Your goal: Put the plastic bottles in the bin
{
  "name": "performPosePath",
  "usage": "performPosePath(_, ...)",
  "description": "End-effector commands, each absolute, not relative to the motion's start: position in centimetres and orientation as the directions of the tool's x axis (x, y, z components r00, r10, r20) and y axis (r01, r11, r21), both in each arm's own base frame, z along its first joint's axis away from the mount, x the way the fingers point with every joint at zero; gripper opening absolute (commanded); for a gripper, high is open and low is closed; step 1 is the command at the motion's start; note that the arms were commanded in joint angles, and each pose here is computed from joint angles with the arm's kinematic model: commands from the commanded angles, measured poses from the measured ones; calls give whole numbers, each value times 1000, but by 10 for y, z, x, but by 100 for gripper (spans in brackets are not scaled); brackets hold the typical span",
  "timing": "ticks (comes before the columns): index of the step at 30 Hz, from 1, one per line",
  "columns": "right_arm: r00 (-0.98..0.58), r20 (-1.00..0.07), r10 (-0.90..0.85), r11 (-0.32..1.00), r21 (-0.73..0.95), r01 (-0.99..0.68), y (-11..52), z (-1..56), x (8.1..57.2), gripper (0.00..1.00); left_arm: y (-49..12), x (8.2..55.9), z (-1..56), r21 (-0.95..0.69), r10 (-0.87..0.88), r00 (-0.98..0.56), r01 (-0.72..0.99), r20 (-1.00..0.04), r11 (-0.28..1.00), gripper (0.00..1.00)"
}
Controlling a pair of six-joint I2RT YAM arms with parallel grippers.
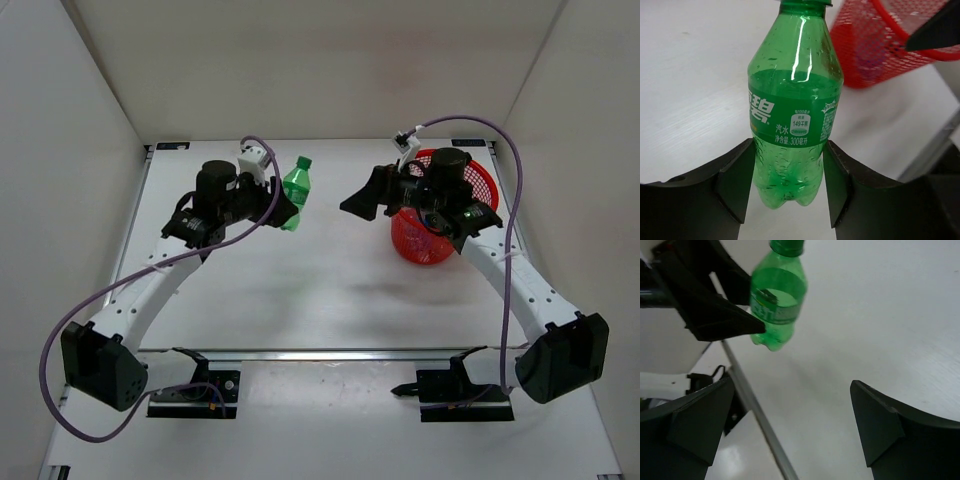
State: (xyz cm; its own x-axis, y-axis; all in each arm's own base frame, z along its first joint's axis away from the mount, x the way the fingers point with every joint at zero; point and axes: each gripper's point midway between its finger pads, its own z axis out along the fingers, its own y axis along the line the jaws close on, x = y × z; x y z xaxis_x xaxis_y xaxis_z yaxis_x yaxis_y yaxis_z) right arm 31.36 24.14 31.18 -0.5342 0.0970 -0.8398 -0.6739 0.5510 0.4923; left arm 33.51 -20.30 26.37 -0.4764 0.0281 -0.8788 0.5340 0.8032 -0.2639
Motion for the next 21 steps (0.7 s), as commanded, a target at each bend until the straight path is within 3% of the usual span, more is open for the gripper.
performPosePath(1,-533,-824,191,304,566,-767,264,354,291,99,-246,303,279,-445,-42,-514,696,-857,564,25)
performPosePath(12,-478,-839,261,390,544,-743,282,349,319,98,-276,255,300,-466,-14,-502,792,-865,395,26)
performPosePath(21,-473,-837,276,340,545,-766,308,347,321,82,-275,241,288,-477,14,-527,781,-850,403,26)
